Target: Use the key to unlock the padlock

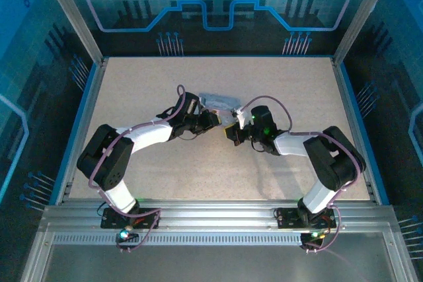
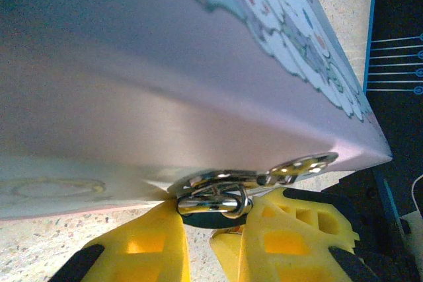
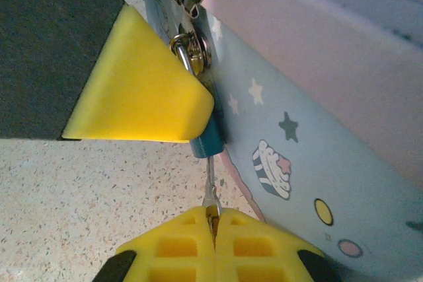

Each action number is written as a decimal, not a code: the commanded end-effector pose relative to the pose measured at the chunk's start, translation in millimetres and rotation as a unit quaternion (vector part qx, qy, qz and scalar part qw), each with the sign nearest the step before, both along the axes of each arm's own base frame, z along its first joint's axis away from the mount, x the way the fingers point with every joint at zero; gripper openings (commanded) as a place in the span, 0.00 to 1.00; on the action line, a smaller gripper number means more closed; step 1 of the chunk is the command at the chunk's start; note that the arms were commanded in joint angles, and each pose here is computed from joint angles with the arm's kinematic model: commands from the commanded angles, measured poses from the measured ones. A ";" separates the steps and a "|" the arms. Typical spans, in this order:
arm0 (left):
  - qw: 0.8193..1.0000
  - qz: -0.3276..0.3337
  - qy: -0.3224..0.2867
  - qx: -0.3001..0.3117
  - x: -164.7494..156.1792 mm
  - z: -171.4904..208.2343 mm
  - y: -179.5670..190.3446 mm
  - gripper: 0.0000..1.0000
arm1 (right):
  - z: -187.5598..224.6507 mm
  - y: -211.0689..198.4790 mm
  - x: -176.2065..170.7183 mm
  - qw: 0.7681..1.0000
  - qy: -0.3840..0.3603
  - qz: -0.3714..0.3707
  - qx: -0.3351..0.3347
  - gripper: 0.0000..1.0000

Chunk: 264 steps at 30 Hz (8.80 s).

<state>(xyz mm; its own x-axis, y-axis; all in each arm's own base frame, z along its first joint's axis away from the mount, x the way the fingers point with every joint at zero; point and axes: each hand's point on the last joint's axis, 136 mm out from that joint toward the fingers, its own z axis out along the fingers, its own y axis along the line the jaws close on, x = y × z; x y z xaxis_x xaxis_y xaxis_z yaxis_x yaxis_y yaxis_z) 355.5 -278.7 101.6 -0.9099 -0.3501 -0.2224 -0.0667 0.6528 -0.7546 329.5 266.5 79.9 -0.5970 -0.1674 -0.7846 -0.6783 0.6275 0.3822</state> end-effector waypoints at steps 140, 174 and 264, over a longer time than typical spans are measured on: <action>0.993 -0.093 0.053 -0.055 -45.9 -0.6 -32.9 0.17 | 68.5 30.0 53.4 0.992 -0.118 -0.026 0.038 0.00; 0.992 -0.096 0.055 -0.056 -45.8 1.0 -34.2 0.18 | 48.7 -12.4 62.9 0.992 -0.110 -0.062 0.000 0.00; 0.994 -0.081 0.050 -0.045 -34.5 15.6 -15.2 0.17 | 5.4 -6.5 -48.2 0.997 -0.068 0.044 -0.018 0.00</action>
<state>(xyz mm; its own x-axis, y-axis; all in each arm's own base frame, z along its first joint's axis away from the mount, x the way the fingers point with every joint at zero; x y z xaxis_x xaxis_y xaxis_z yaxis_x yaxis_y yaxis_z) 319.5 -289.8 95.2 -0.9690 -0.2383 -0.0658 -0.0996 0.6200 -0.7783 287.2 249.5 66.3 -0.5192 -0.2437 -0.8192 -0.7214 0.6389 0.2672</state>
